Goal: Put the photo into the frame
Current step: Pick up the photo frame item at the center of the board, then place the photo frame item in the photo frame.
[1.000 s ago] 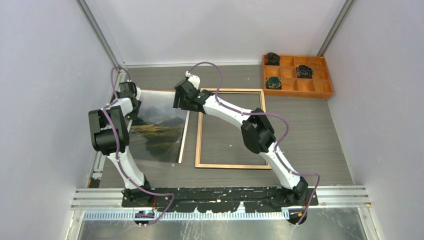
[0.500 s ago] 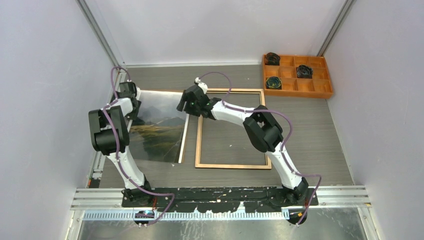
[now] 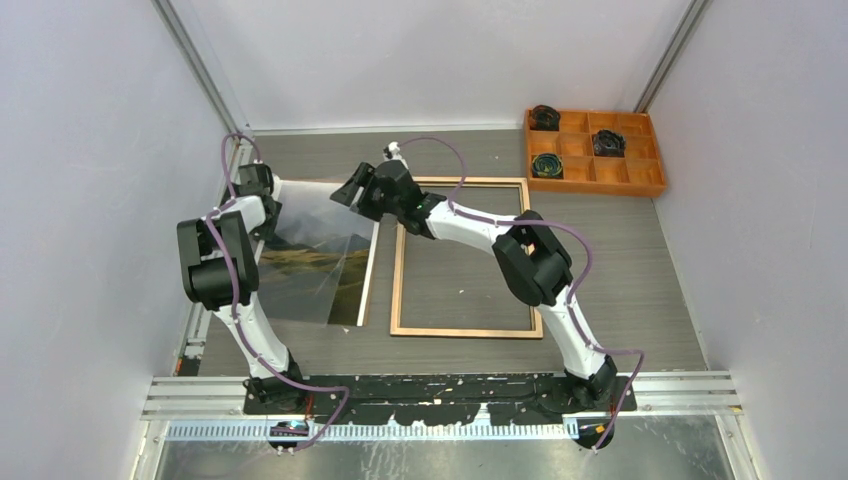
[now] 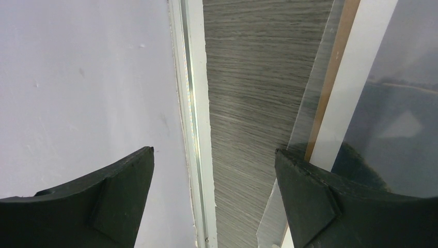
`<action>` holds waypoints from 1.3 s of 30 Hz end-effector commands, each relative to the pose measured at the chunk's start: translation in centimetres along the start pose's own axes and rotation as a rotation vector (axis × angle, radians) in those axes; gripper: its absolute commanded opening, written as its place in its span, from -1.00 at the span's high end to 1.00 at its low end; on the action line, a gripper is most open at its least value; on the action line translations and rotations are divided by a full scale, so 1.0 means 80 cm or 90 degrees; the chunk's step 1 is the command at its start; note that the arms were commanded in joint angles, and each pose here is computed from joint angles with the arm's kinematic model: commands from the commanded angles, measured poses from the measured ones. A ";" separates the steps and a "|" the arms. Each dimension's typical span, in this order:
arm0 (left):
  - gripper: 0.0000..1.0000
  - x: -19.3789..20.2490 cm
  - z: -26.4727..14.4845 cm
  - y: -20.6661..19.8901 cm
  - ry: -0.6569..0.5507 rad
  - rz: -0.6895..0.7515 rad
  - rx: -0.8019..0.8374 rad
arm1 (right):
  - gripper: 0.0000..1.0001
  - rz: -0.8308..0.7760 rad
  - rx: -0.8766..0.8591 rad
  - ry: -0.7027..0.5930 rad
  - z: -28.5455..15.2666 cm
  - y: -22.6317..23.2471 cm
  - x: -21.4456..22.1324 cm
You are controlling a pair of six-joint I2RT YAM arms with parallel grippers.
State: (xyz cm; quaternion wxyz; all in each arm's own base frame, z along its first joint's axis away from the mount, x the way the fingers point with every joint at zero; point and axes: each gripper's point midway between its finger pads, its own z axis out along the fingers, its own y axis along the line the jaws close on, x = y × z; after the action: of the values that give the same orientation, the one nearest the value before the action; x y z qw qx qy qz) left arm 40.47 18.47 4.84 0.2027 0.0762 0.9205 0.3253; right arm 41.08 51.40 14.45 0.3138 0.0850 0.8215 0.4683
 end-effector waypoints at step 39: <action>-0.99 -0.092 -0.245 -0.203 -0.132 0.207 0.301 | 0.98 0.067 0.277 0.156 -0.372 -0.213 -0.109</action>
State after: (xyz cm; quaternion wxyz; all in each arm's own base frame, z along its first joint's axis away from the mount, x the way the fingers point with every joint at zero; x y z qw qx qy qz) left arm 38.16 -4.98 11.72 0.2231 0.3010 0.9173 0.1347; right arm 35.39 18.58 16.39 0.1956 0.1679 0.9037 0.3419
